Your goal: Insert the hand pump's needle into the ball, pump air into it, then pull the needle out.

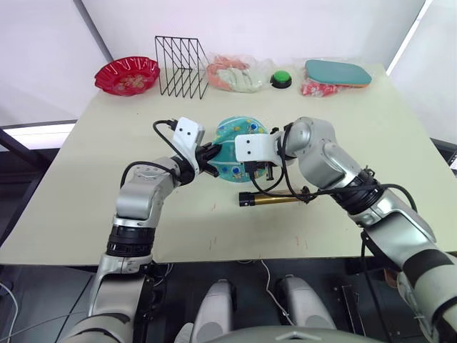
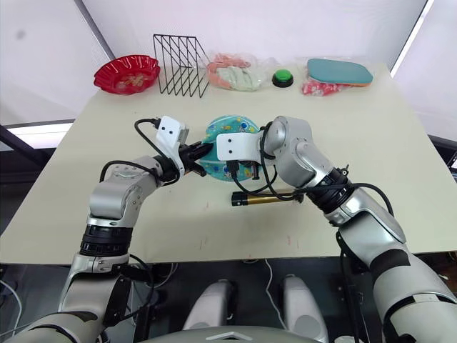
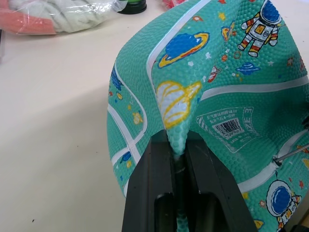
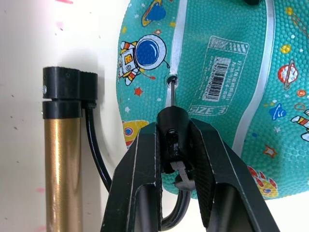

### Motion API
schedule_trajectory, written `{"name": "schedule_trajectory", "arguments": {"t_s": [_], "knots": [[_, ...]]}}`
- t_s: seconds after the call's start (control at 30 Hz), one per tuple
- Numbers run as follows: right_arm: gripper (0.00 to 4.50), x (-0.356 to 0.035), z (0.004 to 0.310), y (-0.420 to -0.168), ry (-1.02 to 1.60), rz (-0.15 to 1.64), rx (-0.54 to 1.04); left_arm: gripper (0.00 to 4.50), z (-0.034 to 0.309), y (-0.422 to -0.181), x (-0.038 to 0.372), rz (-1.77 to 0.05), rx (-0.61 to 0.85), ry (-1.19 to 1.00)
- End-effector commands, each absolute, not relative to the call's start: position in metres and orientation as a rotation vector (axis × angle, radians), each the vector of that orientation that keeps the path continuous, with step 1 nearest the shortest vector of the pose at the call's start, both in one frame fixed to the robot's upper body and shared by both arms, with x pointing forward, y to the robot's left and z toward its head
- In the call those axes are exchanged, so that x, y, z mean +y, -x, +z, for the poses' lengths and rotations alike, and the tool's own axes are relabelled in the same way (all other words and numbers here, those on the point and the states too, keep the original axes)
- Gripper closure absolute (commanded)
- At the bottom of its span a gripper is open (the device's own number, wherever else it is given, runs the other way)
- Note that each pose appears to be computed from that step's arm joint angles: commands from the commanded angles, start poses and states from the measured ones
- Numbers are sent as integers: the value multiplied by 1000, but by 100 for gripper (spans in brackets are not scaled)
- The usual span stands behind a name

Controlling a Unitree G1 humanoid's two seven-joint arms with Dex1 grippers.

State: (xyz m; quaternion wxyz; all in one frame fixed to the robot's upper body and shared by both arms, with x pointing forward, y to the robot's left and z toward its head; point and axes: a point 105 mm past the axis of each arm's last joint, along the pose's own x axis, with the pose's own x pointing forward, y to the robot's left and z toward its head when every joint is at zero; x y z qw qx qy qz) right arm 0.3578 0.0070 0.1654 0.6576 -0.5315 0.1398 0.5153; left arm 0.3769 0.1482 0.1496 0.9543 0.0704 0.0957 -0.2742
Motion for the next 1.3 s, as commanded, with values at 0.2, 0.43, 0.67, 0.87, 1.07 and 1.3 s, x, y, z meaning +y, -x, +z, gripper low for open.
{"name": "schedule_trajectory", "arguments": {"t_s": [0.2,0.43,0.67,0.87,1.07,1.3], "knots": [[419,44,176,-346,1375,1271,198,450,153,-371,127,-636,158,-133],[419,63,172,-346,1461,1301,155,450,150,-368,123,-643,172,-110],[419,74,158,-351,1467,1323,174,450,147,-367,121,-643,183,-96],[419,82,148,-352,1461,1344,186,450,147,-367,123,-639,186,-92],[419,89,127,-350,1469,1373,220,450,146,-367,124,-632,188,-85],[419,92,93,-346,1489,1384,272,450,145,-366,124,-628,191,-79]]}}
